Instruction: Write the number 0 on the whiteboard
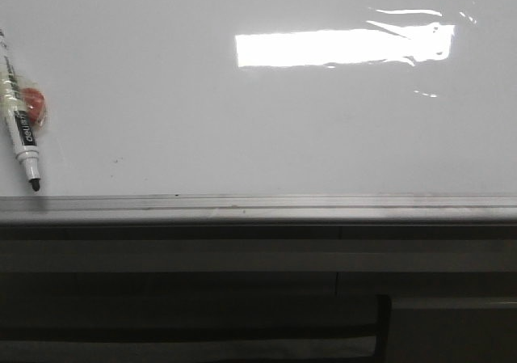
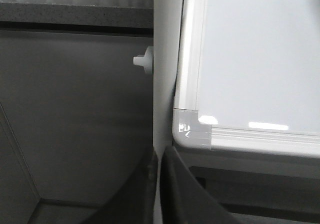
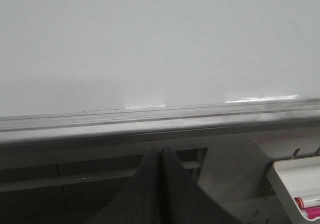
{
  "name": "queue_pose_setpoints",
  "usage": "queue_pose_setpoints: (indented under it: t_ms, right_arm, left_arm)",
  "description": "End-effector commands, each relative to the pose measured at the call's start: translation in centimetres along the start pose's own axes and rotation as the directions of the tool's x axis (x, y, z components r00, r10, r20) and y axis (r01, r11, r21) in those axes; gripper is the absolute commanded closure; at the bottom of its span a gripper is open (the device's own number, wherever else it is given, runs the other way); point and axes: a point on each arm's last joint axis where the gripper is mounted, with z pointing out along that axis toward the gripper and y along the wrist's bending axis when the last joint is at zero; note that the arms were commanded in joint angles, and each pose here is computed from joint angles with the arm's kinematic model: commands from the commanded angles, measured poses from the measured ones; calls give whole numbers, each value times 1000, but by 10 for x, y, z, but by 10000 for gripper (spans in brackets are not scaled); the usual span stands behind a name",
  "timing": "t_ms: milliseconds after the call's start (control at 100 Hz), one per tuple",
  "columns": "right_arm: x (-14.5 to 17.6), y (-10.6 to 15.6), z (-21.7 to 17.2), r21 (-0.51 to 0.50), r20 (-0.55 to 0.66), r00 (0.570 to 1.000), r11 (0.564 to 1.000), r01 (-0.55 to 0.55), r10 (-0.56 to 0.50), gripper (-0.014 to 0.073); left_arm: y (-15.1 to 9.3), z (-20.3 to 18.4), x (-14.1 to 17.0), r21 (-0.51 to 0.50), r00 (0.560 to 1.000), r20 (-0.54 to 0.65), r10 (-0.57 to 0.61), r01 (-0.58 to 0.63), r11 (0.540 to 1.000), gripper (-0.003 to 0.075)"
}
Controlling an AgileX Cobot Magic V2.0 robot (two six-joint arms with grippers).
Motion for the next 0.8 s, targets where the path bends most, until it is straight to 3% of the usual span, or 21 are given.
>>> queue_pose_setpoints:
  t_ms: [0, 700, 790]
  right_arm:
    - [1, 0, 0, 10, 27, 999, 1000, 19, -19, 664]
    - [1, 0, 0, 10, 29, 999, 1000, 19, -19, 664]
    - [-3, 0, 0, 11, 72, 997, 1000, 20, -21, 664]
  left_arm:
    - [0, 1, 4, 3, 999, 50, 0, -1, 1000, 740]
    - [0, 0, -5, 3, 988, 152, 28, -28, 1000, 740]
    - [-1, -1, -11, 9, 975, 220, 27, -29, 1000, 740]
